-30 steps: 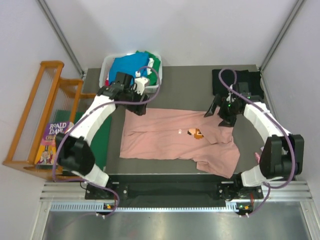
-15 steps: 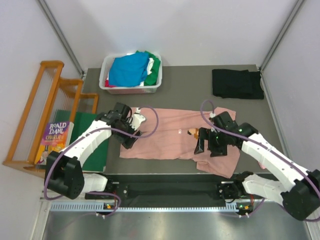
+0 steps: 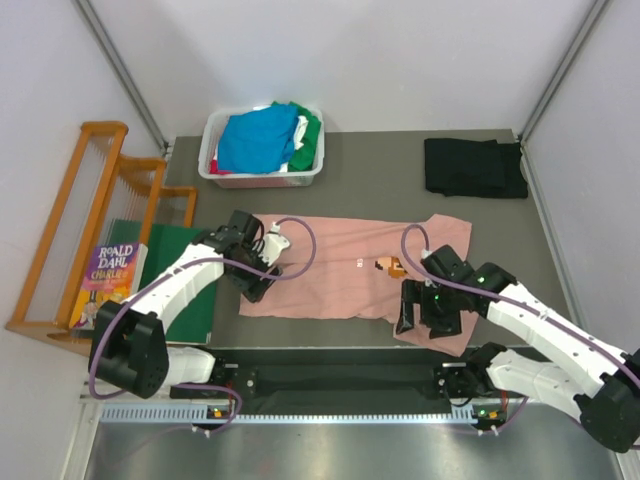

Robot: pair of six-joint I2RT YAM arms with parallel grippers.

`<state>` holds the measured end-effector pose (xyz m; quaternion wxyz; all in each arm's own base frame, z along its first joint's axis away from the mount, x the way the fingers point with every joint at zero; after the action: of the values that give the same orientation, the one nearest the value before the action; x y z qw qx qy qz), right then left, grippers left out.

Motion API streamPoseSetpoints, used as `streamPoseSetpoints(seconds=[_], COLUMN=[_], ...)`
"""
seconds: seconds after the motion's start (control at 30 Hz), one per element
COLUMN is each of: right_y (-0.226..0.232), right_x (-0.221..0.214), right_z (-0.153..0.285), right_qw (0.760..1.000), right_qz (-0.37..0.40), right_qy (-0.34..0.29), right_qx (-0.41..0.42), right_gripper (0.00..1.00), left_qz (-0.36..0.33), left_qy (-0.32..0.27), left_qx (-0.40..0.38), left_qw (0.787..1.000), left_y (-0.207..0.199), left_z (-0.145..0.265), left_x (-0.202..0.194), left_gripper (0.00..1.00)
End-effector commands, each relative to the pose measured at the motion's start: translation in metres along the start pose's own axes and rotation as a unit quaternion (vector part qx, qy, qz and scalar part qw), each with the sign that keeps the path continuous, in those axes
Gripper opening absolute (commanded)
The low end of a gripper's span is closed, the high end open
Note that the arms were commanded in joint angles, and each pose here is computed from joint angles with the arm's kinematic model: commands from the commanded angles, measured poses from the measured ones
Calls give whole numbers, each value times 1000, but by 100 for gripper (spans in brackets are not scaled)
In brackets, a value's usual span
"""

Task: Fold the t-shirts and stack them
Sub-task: Fold the tshirt

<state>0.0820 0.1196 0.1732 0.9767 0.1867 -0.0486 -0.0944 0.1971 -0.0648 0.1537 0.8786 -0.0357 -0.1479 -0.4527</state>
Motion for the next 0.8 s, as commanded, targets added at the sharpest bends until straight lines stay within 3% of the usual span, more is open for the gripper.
streamPoseSetpoints(seconds=[0.0,0.33,0.77], right_y=[-7,-12,-7], right_x=[-4,-2,11], right_z=[-5,-24,-41], right_qw=[1000,999,998], right_qz=[1,12,31], right_qy=[-4,7,2], right_qx=[-15,-34,-54], right_gripper=[84,84,82], left_qz=[-3,-5,-7], left_qy=[32,64,61], left_qx=[-10,9,17], left_qw=[999,998,998], left_y=[-6,2,2], left_z=[-3,-21,-39], left_x=[-13,-16,-20], left_gripper=[72,63,61])
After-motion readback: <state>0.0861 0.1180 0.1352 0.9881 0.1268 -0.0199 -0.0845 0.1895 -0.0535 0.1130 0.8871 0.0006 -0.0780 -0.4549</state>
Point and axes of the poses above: each gripper's point midway between its finger pads, its own z axis back along the fingers, its own y axis along the line the jaws close on, x = y × z, the point moved 9 cm from there along z, back along the fingers, and after that the axes turned 9 degrees about -z, right-handed, at the moved point
